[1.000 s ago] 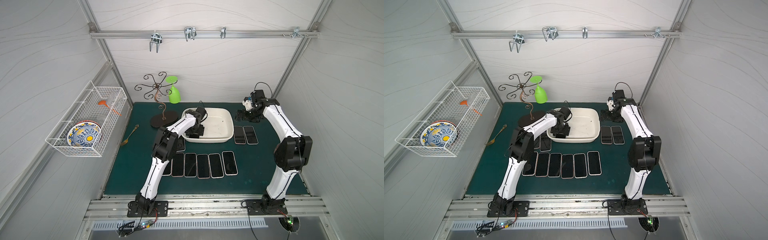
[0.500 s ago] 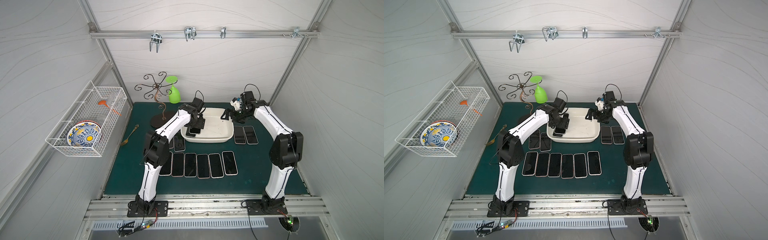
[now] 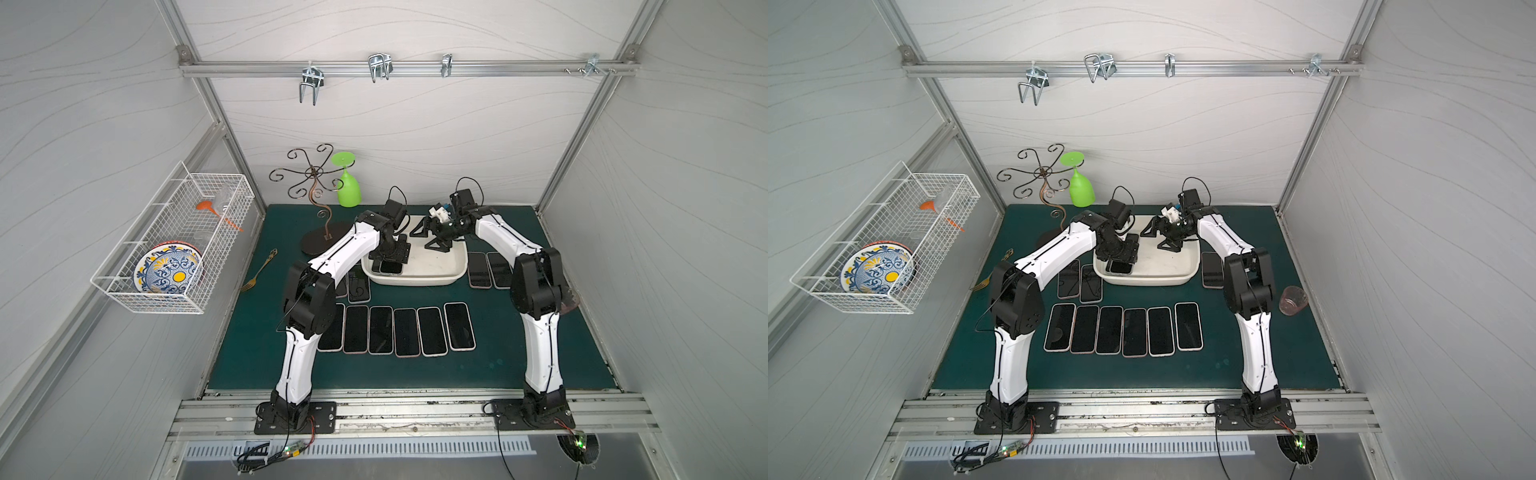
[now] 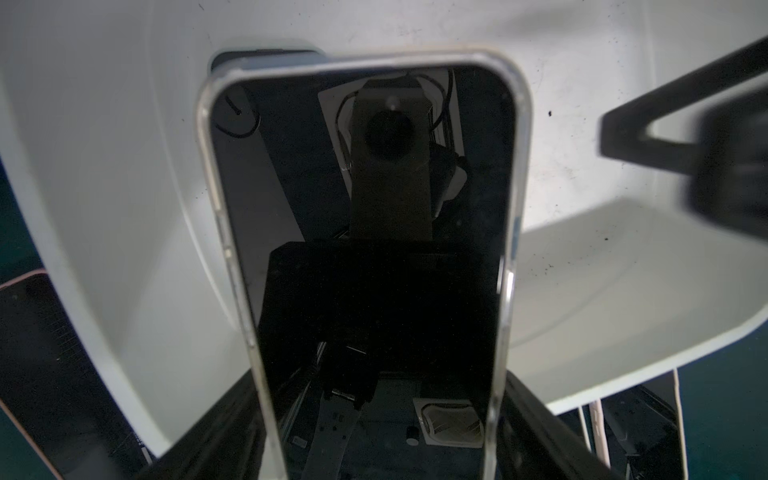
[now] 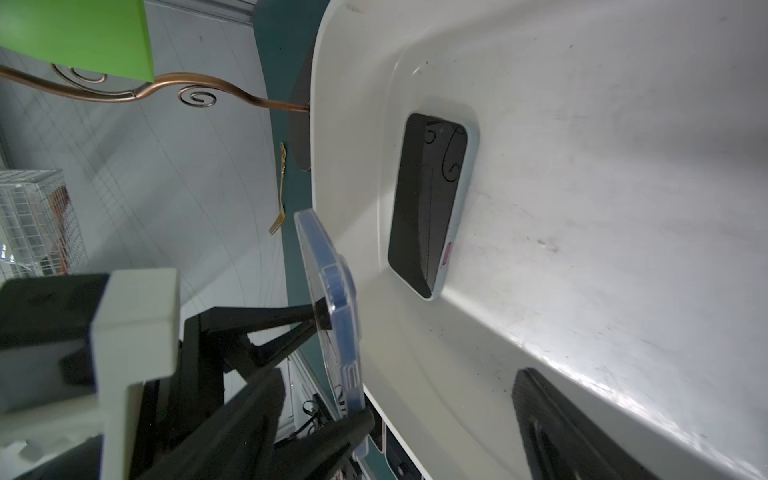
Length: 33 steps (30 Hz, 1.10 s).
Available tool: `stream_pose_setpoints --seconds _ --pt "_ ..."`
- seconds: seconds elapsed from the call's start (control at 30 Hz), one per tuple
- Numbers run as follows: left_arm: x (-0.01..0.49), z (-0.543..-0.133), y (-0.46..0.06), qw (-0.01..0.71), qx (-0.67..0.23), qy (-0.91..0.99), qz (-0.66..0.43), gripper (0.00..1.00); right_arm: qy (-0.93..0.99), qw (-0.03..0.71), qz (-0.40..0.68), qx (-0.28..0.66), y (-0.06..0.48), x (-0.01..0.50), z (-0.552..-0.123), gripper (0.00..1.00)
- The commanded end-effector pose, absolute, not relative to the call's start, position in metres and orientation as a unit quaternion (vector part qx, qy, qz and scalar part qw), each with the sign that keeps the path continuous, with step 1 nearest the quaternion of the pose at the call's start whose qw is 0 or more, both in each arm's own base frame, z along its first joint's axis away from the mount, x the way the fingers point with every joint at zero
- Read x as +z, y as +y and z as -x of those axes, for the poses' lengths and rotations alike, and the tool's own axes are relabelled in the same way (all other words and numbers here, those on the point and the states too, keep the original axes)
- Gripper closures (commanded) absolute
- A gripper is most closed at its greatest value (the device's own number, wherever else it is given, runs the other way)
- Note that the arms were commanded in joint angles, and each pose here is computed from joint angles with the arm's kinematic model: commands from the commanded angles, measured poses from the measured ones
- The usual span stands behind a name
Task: Take the phone out of the storage box
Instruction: Pick up the phone from the storage box.
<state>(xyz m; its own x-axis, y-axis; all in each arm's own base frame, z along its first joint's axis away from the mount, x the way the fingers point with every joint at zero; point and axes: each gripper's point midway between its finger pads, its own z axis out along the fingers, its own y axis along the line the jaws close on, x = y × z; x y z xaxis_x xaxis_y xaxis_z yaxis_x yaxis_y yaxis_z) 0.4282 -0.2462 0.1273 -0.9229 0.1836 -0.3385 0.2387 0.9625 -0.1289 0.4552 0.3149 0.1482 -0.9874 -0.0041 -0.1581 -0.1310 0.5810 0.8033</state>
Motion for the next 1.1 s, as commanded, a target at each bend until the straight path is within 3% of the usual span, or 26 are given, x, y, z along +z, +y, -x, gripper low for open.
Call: stream_pose_setpoints --seconds 0.0,0.27,0.33,0.37,0.4,0.5,0.7,0.9,0.97,1.07 --pt "0.161 -0.435 -0.253 0.205 -0.119 0.966 -0.105 0.71 0.864 0.051 0.038 0.499 0.339 0.158 -0.455 0.13" --pt "0.161 -0.437 -0.255 0.204 -0.133 0.965 -0.099 0.72 0.842 0.032 0.048 0.536 0.367 0.161 -0.448 0.28" --pt "0.161 -0.438 -0.255 0.202 -0.139 0.965 -0.094 0.72 0.837 0.024 0.051 0.545 0.371 0.161 -0.444 0.38" --pt "0.162 -0.438 -0.255 0.203 -0.141 0.965 -0.093 0.72 0.836 0.021 0.048 0.546 0.372 0.160 -0.443 0.55" --pt "0.163 -0.439 -0.255 0.204 -0.144 0.964 -0.091 0.72 0.835 0.018 0.045 0.548 0.373 0.159 -0.441 0.62" --pt "0.167 -0.439 -0.258 0.205 -0.158 0.962 -0.088 0.73 0.831 0.012 0.043 0.554 0.375 0.158 -0.438 0.72" --pt "0.173 -0.439 -0.262 0.202 -0.188 0.958 -0.077 0.73 0.831 0.012 0.047 0.555 0.373 0.166 -0.433 0.89" --pt "0.184 -0.438 -0.268 0.205 -0.220 0.951 -0.073 0.74 0.827 0.017 0.059 0.559 0.372 0.178 -0.429 0.97" --pt "0.186 -0.437 -0.270 0.200 -0.232 0.949 -0.070 0.68 0.828 0.018 0.062 0.557 0.371 0.180 -0.427 1.00" --pt "0.190 -0.436 -0.269 0.186 -0.273 0.942 -0.050 0.46 0.829 0.024 0.061 0.556 0.364 0.185 -0.426 1.00"
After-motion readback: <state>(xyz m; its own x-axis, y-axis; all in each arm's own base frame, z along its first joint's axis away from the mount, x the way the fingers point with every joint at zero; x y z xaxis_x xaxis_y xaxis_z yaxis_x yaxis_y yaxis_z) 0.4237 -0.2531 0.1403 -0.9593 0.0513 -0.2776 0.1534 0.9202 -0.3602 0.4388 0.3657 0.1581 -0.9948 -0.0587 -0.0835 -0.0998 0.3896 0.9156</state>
